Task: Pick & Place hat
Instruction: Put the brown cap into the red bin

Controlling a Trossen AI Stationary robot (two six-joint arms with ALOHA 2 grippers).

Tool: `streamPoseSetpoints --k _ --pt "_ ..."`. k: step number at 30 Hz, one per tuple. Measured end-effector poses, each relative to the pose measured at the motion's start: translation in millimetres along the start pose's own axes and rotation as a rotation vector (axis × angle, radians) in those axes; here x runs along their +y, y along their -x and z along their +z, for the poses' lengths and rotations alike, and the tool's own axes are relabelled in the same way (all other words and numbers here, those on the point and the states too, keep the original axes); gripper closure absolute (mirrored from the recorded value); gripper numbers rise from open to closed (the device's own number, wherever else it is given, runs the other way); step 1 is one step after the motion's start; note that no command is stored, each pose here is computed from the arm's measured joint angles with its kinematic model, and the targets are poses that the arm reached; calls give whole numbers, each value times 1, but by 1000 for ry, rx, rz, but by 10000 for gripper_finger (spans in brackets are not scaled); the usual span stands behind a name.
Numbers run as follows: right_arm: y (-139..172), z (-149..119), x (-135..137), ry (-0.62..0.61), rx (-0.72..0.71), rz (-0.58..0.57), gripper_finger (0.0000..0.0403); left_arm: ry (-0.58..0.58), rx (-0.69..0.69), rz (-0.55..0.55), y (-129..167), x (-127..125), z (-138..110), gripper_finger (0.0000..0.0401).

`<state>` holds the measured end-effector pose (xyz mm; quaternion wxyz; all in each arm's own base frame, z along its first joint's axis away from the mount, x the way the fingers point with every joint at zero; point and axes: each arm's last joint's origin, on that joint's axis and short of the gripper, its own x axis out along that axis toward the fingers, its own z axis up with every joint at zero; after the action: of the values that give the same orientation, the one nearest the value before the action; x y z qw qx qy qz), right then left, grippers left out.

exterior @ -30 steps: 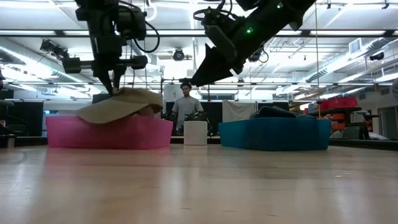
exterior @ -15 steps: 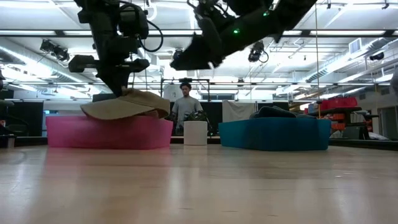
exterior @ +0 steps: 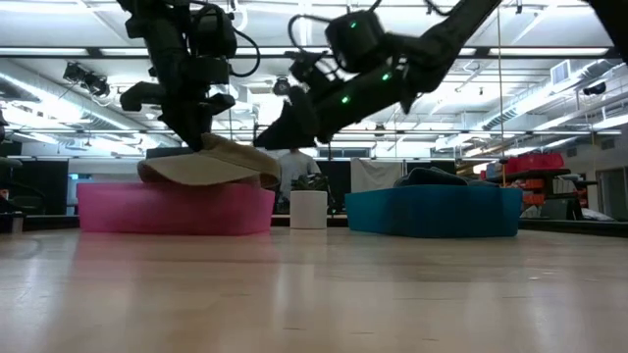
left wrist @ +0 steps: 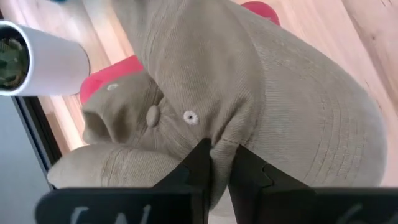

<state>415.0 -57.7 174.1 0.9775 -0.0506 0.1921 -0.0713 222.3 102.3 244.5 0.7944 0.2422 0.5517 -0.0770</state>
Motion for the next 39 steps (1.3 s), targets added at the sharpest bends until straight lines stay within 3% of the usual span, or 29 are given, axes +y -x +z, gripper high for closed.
streamPoseSetpoints --k 7,11,16,19,21,25,30,35,39 --pt "-39 -1 -8 22 24 -18 167 -167 -3 2 0 -1 2 357" --pt "-52 1 -8 39 75 -14 187 -160 1 1 0 -2 2 372" --pt "-53 2 -5 41 91 -2 279 -12 24 29 0 -1 2 375" --pt "-53 3 -5 36 88 1 358 43 57 68 0 1 1 362" --pt "-53 4 -4 -3 81 -2 388 83 91 108 0 2 1 350" --pt "-51 11 -1 -60 36 -6 376 139 145 169 1 4 -1 328" --pt "-49 29 8 -57 -61 8 393 109 158 175 1 4 -1 323" --pt "-52 38 11 -68 -50 16 385 89 177 207 1 6 -1 329" --pt "-58 27 13 -71 -3 25 384 59 198 218 2 7 -3 330"
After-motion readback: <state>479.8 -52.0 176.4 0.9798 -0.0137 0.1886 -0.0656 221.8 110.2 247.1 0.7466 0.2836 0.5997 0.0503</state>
